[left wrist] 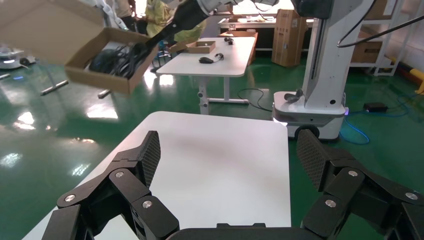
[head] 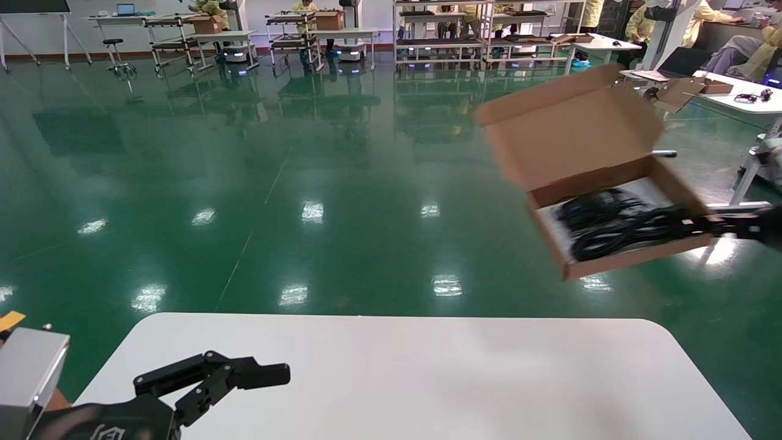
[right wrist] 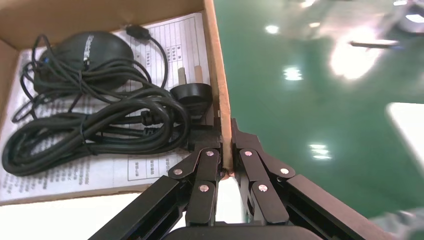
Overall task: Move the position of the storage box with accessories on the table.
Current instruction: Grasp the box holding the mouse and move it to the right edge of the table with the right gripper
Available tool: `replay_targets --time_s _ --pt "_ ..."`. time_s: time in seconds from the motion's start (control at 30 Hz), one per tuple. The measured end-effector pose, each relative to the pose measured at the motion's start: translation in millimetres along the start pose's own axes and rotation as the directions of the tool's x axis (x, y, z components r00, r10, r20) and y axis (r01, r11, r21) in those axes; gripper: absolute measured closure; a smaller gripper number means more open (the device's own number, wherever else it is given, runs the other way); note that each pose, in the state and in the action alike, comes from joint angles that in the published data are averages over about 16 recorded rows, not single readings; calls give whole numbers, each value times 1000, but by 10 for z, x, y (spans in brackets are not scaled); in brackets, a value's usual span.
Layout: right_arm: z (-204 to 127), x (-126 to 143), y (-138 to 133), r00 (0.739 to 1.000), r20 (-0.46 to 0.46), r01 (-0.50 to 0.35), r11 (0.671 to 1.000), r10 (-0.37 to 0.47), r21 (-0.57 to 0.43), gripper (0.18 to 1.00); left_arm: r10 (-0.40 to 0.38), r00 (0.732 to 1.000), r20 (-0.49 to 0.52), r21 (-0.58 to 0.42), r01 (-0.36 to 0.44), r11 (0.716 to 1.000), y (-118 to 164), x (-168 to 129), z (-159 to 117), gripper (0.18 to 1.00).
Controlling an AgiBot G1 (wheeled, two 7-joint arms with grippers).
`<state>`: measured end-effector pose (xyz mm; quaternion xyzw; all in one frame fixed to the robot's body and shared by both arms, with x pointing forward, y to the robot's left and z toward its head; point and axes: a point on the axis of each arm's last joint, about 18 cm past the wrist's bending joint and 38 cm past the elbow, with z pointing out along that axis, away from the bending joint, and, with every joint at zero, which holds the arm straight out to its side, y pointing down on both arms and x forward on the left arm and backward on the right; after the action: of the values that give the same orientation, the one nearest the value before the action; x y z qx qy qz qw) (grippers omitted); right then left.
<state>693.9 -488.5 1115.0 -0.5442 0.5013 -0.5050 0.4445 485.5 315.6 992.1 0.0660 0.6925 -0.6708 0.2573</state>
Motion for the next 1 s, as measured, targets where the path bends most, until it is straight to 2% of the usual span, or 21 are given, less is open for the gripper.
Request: replay_targets --time_s 0.17,0.37,1.0 --pt "-23 241 176 998 -67 -6 1000 6 -9 974 0 1000 0 0 0 1000 0 0 0 184" --pt "-16 397 472 995 -96 -16 999 11 -47 974 0 1000 0 0 0 1000 0 0 0 184" --pt "102 501 1426 992 -113 -75 985 58 -157 974 0 1000 0 0 0 1000 0 0 0 184"
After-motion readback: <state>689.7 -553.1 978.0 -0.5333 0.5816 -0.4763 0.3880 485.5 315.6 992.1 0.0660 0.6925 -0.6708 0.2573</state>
